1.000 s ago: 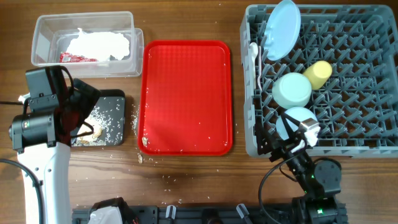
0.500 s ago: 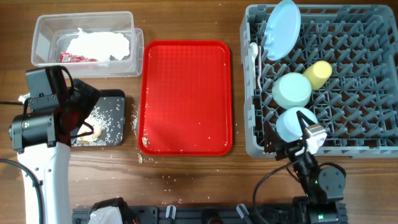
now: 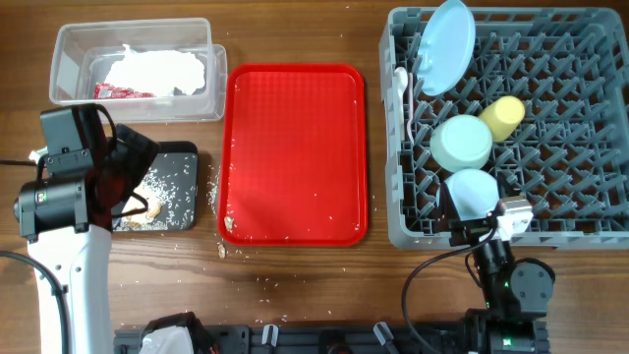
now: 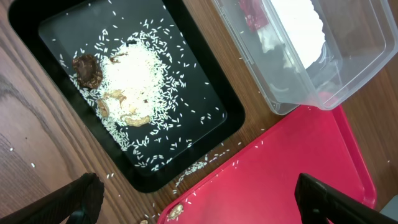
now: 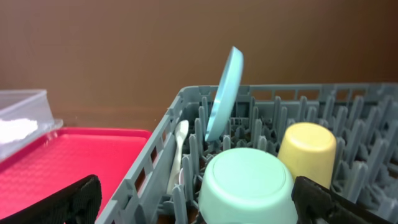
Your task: Sort waste into correct bins and load items into the dishwasher rack
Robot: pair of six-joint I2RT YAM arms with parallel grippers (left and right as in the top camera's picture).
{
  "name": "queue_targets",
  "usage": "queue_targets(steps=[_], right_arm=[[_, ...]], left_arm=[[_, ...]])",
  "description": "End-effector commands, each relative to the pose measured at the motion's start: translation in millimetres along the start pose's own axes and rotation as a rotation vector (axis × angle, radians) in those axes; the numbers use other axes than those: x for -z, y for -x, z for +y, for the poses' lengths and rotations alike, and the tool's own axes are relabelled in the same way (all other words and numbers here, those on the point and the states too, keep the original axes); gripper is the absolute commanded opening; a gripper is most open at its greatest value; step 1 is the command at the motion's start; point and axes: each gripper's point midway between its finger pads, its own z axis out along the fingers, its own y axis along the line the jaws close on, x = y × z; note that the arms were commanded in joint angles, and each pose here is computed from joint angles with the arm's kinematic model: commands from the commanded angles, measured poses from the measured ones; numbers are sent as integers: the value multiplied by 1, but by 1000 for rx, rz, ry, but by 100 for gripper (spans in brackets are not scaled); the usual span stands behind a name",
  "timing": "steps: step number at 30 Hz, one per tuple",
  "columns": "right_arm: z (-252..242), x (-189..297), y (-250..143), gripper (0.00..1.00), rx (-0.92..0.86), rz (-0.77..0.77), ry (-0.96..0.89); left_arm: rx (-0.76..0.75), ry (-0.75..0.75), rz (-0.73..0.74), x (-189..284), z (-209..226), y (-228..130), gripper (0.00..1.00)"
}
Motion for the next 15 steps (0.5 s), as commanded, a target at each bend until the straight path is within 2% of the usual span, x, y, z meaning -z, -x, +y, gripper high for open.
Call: queue_targets(steps=[1, 6, 15], right_arm=[[-8, 1, 3, 100, -60, -18, -47], [-11, 1, 3, 100, 45, -16, -61], [-11, 1, 3, 100, 47, -17, -62]], left_arm=[[-9, -3, -9, 2, 0, 3, 100], [-9, -3, -9, 2, 0, 3, 100], [-9, -3, -9, 2, 0, 3, 100]])
